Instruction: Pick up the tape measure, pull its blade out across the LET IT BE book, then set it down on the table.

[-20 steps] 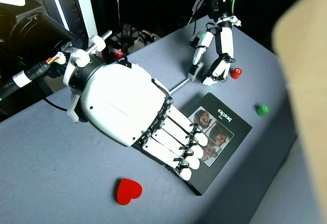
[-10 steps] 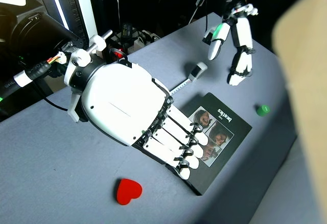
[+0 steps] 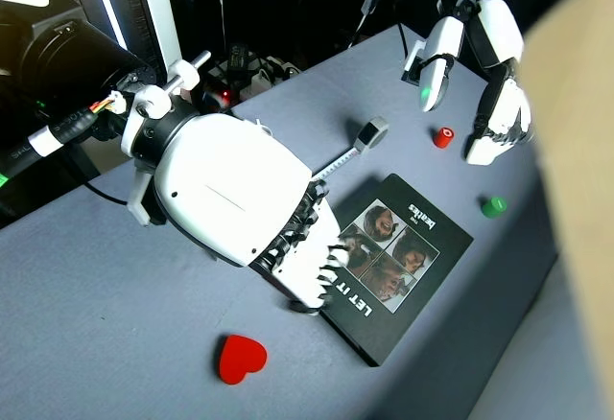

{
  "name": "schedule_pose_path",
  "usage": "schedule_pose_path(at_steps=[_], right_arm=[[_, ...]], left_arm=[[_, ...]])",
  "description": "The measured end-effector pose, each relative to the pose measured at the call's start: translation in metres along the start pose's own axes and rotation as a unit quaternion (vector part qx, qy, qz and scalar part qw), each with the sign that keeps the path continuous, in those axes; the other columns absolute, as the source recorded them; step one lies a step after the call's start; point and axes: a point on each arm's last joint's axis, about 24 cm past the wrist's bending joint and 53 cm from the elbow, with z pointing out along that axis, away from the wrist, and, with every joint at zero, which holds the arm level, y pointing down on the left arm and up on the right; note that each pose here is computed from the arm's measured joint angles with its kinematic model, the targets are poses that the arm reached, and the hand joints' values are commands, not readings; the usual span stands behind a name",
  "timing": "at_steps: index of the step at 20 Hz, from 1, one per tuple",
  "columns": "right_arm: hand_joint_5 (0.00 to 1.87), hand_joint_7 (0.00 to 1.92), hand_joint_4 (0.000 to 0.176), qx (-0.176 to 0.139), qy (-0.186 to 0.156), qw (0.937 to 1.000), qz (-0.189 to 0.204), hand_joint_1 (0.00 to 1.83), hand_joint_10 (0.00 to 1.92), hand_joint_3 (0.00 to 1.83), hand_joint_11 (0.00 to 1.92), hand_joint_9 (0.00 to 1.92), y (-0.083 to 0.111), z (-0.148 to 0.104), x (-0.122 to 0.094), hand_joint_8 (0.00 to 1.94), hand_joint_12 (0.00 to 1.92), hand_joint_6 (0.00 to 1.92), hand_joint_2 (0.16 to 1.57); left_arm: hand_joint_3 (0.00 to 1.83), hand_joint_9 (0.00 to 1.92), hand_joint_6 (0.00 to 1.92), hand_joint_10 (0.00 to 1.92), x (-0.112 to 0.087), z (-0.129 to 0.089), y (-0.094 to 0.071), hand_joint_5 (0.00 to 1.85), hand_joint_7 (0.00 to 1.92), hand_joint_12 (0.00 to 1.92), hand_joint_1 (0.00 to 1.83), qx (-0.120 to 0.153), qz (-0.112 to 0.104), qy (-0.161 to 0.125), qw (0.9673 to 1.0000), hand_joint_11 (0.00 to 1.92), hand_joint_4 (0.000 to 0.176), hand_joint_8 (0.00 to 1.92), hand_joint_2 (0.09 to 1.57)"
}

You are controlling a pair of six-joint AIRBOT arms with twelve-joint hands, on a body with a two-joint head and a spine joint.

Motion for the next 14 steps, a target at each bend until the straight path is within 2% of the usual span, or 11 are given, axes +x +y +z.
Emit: schedule_pose_path(at_steps=[1,3,4,5,6,8,9,10,12,13,14], right_arm=[[0.97,1.25,0.0,0.004,-0.002,1.0,0.0,1.09,1.92,0.0,1.73,1.5,0.002,-0.001,0.002,1.94,1.92,1.92,1.01],[1.19,1.43,0.0,0.008,-0.005,1.0,-0.001,0.99,1.92,0.02,1.78,1.58,0.006,0.0,0.006,1.94,1.92,1.92,1.12],[1.23,1.45,0.0,0.014,-0.007,0.9999,-0.004,0.93,1.92,0.01,1.79,1.61,0.006,0.0,0.008,1.94,1.92,1.92,1.17],[1.23,1.45,0.0,0.018,-0.009,0.9998,-0.003,0.93,1.92,0.01,1.79,1.61,0.005,0.0,0.008,1.94,1.92,1.92,1.17],[1.31,1.48,0.155,0.028,-0.017,0.9995,-0.005,0.91,1.92,0.0,1.84,1.65,0.003,-0.004,0.007,1.94,1.92,1.92,1.25],[1.31,1.48,0.155,0.027,-0.017,0.9994,-0.009,0.91,1.92,0.0,1.84,1.65,0.005,-0.005,0.01,1.94,1.92,1.92,1.25],[1.2,1.46,0.175,0.029,-0.015,0.9993,-0.018,0.96,1.92,0.01,1.87,1.66,0.004,-0.006,0.014,1.94,1.92,1.92,1.28],[1.17,1.44,0.176,0.032,-0.013,0.9993,-0.016,0.97,1.92,0.0,1.87,1.65,0.003,-0.006,0.016,1.94,1.92,1.92,1.29],[1.14,1.42,0.176,0.027,-0.017,0.9993,-0.02,0.98,1.92,0.0,1.86,1.64,0.008,-0.006,0.017,1.94,1.92,1.92,1.29],[1.14,1.42,0.176,0.028,-0.021,0.9992,-0.021,0.98,1.92,0.0,1.86,1.64,0.009,-0.006,0.015,1.94,1.92,1.92,1.29],[1.15,1.41,0.176,0.03,-0.022,0.9991,-0.021,0.98,1.92,0.0,1.87,1.63,0.007,-0.006,0.015,1.94,1.92,1.92,1.28]], left_arm=[[0.0,1.01,1.92,1.92,0.003,0.004,-0.001,0.96,0.93,1.92,0.95,-0.011,0.019,0.005,0.9998,0.99,0.0,1.92,1.12],[0.0,1.19,1.92,1.92,0.013,0.008,-0.008,1.05,1.12,1.92,1.06,-0.018,0.08,0.01,0.9966,1.19,0.0,1.92,1.11],[0.0,1.28,1.92,1.92,0.019,0.01,-0.012,1.1,1.19,1.92,1.04,-0.025,0.115,0.009,0.993,1.3,0.0,1.92,1.13],[0.0,1.28,1.92,1.92,0.02,0.012,-0.018,1.1,1.19,1.92,1.04,-0.029,0.141,0.002,0.9896,1.3,0.0,1.92,1.13],[0.02,1.38,1.92,1.92,0.013,0.017,-0.037,1.19,1.3,1.92,0.92,-0.038,0.193,-0.043,0.9796,1.42,0.0,1.92,1.25],[0.02,1.38,1.92,1.92,0.014,0.013,-0.034,1.19,1.3,1.92,0.92,-0.06,0.212,-0.057,0.9739,1.42,0.0,1.92,1.25],[0.01,1.4,1.92,1.92,0.024,0.009,-0.028,1.18,1.29,1.92,0.89,-0.088,0.204,-0.059,0.9731,1.48,0.0,1.92,1.27],[0.01,1.41,1.92,1.92,0.032,0.006,-0.024,1.18,1.3,1.92,0.91,-0.102,0.198,-0.059,0.9731,1.5,0.0,1.92,1.28],[0.0,1.42,1.92,1.92,0.051,0.001,-0.021,1.18,1.31,1.92,0.93,-0.126,0.193,-0.059,0.9712,1.51,0.0,1.92,1.28],[0.0,1.42,1.92,1.92,0.071,-0.002,-0.018,1.18,1.31,1.92,0.93,-0.148,0.196,-0.051,0.9681,1.51,0.0,1.92,1.28],[0.0,1.44,1.92,1.92,0.086,-0.003,-0.017,1.17,1.32,1.92,0.89,-0.16,0.195,-0.041,0.9669,1.53,0.0,1.92,1.27]])
